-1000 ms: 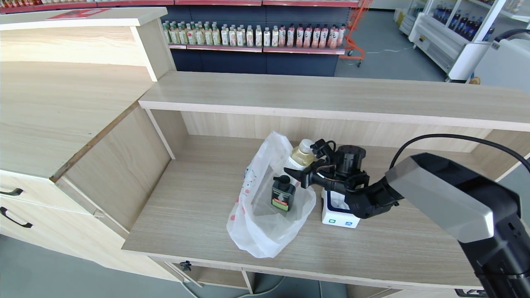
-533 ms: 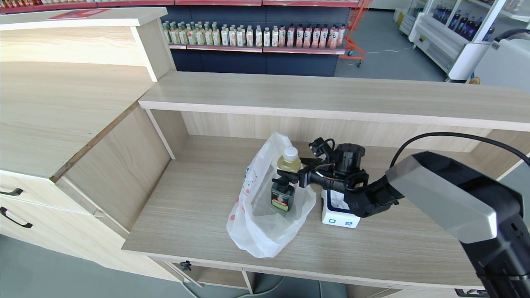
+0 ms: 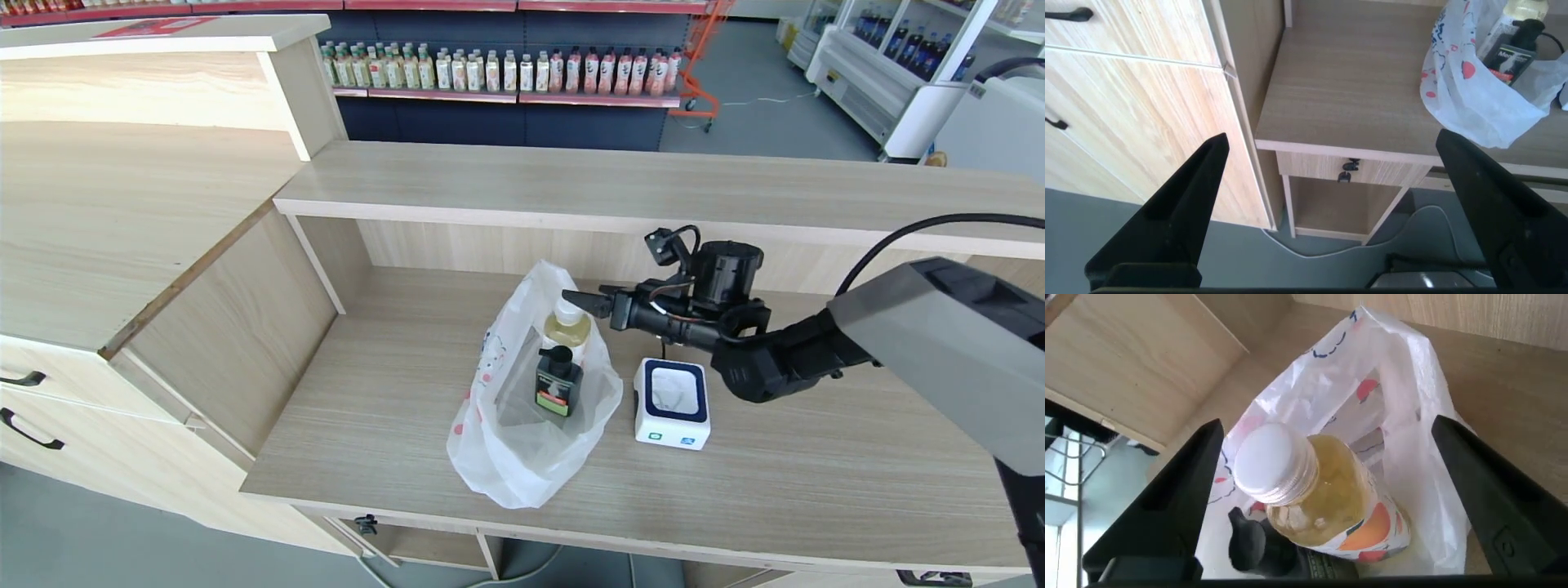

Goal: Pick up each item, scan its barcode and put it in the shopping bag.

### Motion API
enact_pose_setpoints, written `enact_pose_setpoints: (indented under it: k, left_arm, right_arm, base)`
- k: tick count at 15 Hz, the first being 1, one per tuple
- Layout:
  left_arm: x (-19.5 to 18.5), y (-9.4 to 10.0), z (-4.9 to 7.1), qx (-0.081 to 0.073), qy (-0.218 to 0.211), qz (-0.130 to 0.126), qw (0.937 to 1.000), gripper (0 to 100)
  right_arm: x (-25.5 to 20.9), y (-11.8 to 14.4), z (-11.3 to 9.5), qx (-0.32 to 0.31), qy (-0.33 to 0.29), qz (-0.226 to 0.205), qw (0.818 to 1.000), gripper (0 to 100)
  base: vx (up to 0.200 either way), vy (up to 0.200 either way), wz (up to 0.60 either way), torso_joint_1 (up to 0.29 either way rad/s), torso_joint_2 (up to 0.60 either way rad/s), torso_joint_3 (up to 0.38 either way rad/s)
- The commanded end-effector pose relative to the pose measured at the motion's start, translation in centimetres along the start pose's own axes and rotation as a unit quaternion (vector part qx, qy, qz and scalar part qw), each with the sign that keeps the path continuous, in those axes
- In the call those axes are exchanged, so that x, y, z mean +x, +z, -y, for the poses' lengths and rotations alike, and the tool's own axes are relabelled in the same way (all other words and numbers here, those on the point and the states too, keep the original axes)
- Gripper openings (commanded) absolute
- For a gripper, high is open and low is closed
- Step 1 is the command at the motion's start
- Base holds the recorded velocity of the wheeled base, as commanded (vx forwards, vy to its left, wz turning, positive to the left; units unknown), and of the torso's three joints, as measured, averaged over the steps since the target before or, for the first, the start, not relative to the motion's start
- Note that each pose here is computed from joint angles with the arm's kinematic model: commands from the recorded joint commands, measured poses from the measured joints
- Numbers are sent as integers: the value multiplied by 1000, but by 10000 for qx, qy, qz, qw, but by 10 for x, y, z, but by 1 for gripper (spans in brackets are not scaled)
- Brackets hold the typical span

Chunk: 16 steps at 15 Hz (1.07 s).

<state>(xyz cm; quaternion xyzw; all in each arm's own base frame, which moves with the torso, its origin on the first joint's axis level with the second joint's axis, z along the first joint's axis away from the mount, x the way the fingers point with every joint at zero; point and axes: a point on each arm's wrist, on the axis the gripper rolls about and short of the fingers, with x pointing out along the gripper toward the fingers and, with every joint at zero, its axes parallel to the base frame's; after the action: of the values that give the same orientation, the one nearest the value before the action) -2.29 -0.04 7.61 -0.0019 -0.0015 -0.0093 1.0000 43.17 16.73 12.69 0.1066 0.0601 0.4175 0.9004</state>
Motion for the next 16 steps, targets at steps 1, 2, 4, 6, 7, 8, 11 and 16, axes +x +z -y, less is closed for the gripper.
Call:
enact_pose_setpoints:
  k: [1,2,4,6,7,8,11,16]
  left_arm:
    - [0,0,0,-12,1,0,10000,100]
    - [0,0,0,-12,1,0,10000,100]
    - [0,0,0,-4,1,0,10000,100]
    - [0,0,0,-4,1,0,10000,100]
    - [0,0,0,-4,1,0,10000,100]
    - [0,0,0,-4,1,0,10000,100]
    - [0,0,0,-12,1,0,10000,100]
    - [0,0,0,-12,1,0,10000,100]
  right_arm:
    - [-50,47,-25,150,95,48,9998,100]
    - [-72,55,-32,243,41,-70,9997,100]
    - [-120,67,-52,299,-130,-88,9994,100]
    - [-176,62,-73,290,-440,-102,9986,100]
    - [-203,58,-81,162,-644,-80,9978,100]
    - [-231,50,-86,-48,-922,-99,9957,100]
    - [-309,10,-113,-688,-1905,-444,9783,100]
    - [-375,-56,-183,-787,-3462,101,9348,100]
  base:
    - [0,0,0,0,0,0]
    - [0,0,0,0,0,0]
    - [0,0,0,0,0,0]
    - [0,0,0,0,0,0]
    - [0,0,0,0,0,0]
    - [0,0,0,0,0,0]
    - [0,0,0,0,0,0]
    - [0,0,0,0,0,0]
